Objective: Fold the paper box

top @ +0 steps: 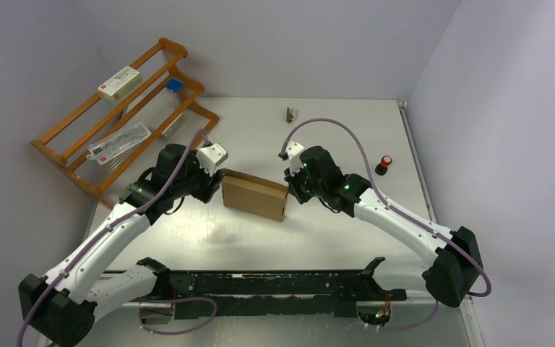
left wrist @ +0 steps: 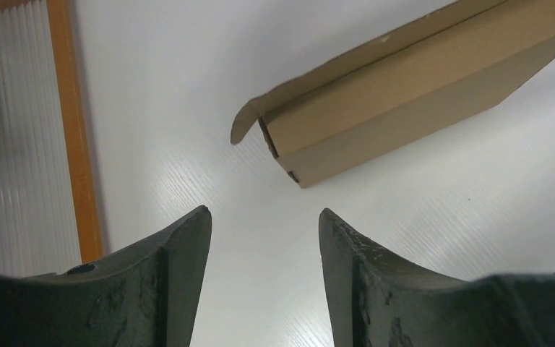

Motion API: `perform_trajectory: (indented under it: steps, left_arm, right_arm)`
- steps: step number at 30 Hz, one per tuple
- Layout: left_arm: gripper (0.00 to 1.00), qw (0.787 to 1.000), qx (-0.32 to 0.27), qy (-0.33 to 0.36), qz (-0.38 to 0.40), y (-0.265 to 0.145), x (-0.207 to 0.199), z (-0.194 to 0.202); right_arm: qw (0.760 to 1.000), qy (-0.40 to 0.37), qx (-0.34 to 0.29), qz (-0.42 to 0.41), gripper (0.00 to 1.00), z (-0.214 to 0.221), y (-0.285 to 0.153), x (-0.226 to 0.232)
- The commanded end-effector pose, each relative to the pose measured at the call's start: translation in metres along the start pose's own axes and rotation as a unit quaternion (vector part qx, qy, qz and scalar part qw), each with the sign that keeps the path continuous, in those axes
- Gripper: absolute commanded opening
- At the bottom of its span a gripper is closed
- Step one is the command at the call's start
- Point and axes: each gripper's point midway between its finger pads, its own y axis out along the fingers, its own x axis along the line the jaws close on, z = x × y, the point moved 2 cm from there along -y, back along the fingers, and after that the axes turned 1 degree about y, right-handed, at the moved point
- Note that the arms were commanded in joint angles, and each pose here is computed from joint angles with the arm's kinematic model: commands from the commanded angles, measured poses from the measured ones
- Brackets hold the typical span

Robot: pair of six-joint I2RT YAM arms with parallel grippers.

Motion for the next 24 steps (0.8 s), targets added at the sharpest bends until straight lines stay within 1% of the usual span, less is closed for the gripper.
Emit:
perform_trajectory:
  steps: [1, 4, 5, 10, 14, 20, 22, 24]
  left_arm:
    - [0.6, 0.999, -0.014, 0.043, 0.007, 0.012, 0.006, -0.022]
    - [0.58, 0.999, 0.018, 0.046, 0.001, 0.023, 0.016, -0.017]
    - [0.57, 0.999, 0.019, 0.043, 0.005, 0.026, 0.019, -0.018]
    - [0.52, 0.998, 0.011, 0.012, 0.065, 0.039, 0.019, -0.017]
    - [0.5, 0.998, 0.016, 0.01, 0.052, 0.04, 0.025, -0.012]
    - [0.49, 0.996, -0.005, 0.018, 0.084, 0.04, 0.016, -0.018]
    - [0.48, 0.996, -0.002, 0.018, 0.092, 0.042, 0.014, -0.016]
    - [0.44, 0.995, 0.007, 0.014, 0.094, 0.044, 0.013, -0.012]
  right_arm:
    - [1.0, -0.014, 0.011, -0.025, 0.0, 0.003, 0.002, 0.005]
    - [0.999, -0.016, 0.004, -0.03, 0.0, 0.002, 0.0, 0.007]
    - [0.999, -0.017, 0.003, -0.032, 0.0, 0.002, 0.0, 0.008]
    - [0.999, -0.02, 0.005, -0.032, 0.0, 0.003, 0.001, 0.007]
    - [0.999, -0.02, 0.005, -0.034, 0.0, 0.005, 0.0, 0.008]
    - [0.999, -0.02, 0.002, -0.042, 0.0, 0.004, -0.002, 0.01]
    - [0.999, -0.02, 0.002, -0.043, 0.0, 0.005, -0.002, 0.011]
    - [0.999, -0.019, 0.002, -0.042, 0.0, 0.005, -0.003, 0.011]
